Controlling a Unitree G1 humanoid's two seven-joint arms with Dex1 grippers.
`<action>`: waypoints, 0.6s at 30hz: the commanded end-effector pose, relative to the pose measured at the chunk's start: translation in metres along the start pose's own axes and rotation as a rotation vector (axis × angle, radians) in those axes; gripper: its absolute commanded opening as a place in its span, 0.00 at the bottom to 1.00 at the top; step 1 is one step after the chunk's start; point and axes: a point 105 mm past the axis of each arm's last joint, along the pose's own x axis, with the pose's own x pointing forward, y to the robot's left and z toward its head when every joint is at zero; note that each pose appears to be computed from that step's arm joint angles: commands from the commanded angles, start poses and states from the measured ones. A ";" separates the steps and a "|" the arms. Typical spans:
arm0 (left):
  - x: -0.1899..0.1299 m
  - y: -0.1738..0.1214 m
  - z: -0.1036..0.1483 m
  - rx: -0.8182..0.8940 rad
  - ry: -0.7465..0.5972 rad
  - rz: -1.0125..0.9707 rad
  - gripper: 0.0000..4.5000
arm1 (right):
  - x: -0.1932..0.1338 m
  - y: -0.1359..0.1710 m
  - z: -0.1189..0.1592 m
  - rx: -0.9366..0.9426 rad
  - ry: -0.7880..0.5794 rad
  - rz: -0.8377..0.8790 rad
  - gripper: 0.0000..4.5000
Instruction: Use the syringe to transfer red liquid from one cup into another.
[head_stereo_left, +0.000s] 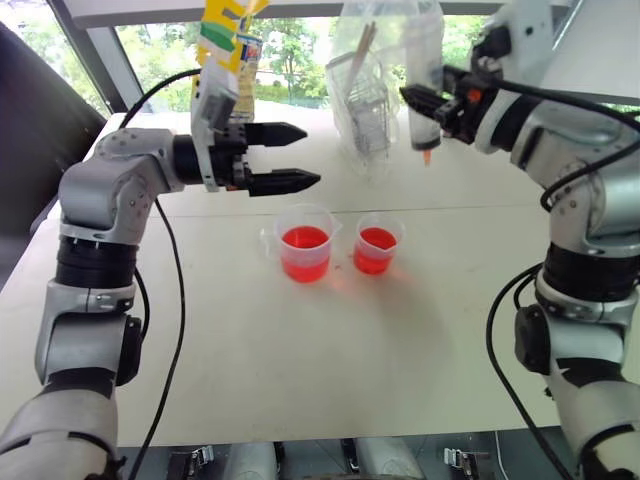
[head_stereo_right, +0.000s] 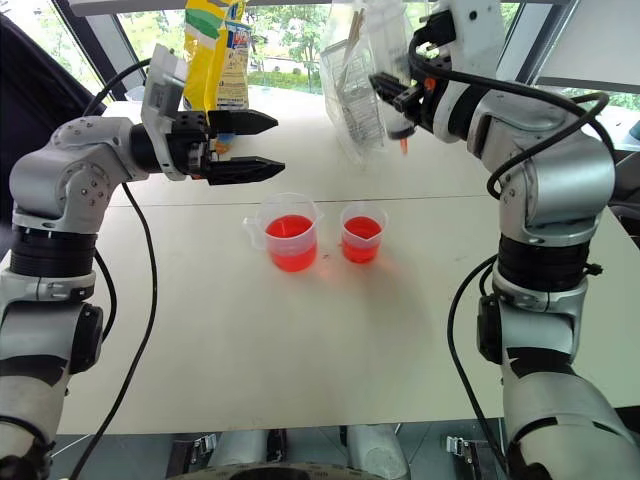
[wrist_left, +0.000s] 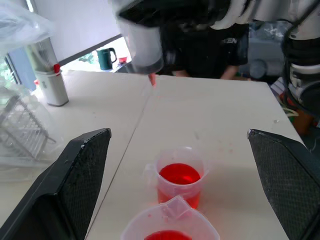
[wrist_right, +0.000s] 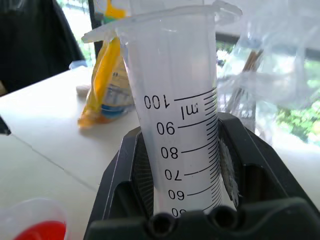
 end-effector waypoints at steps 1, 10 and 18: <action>-0.004 0.004 0.028 0.110 -0.009 -0.005 1.00 | 0.011 0.051 0.025 0.007 -0.295 0.130 0.31; -0.026 0.004 0.035 0.128 0.042 0.023 1.00 | 0.027 0.105 -0.024 0.215 -0.362 0.277 0.31; -0.031 0.005 0.036 0.132 0.058 0.037 1.00 | 0.025 0.122 -0.070 0.265 -0.251 0.291 0.31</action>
